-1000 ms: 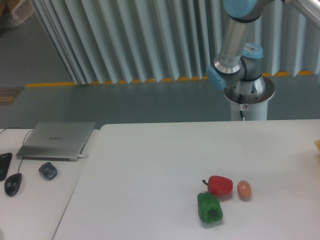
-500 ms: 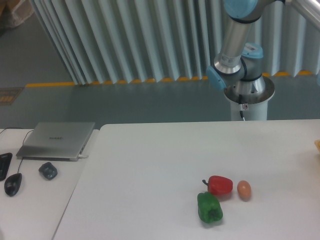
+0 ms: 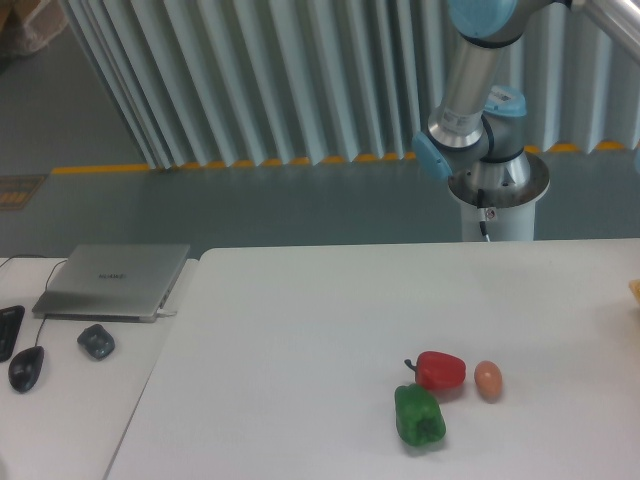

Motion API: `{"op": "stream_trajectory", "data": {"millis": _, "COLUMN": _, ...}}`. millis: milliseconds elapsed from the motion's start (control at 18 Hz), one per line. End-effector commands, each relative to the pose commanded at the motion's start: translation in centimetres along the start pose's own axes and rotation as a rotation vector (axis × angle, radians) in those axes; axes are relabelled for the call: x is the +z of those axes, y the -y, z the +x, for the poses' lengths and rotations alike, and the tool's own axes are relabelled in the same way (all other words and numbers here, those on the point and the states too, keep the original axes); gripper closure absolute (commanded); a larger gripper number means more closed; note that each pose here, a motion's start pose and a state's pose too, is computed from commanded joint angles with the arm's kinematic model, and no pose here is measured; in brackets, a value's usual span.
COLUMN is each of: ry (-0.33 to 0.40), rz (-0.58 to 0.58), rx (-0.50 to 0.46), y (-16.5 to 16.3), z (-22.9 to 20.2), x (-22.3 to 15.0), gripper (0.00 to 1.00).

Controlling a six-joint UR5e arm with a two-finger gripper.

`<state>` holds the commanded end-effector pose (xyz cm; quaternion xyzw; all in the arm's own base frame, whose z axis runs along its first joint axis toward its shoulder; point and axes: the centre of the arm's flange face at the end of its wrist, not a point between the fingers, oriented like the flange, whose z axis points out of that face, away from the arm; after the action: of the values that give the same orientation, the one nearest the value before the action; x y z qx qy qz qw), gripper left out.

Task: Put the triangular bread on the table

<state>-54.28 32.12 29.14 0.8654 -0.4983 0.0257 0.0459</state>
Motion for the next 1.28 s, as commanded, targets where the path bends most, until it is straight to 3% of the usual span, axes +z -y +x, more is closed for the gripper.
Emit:
{"op": "stream_trajectory", "data": {"millis": 333, "ry": -0.001, "rz": -0.001, "rx": -0.003, "y": -0.1, "z": 0.0, "x": -0.1, "gripper": 0.75}}
{"op": "stream_trajectory", "data": {"millis": 722, "ry": -0.038, "rz": 0.033, "rx": -0.012, "y": -0.7, "z": -0.3, "x": -3.5, "gripper": 0.79}}
{"op": "stream_trajectory", "data": {"millis": 1278, "ry": -0.024, "rz": 0.158, "rx": -0.074, "y": 0.0, "z": 0.4, "x": -8.4, "gripper": 0.79}}
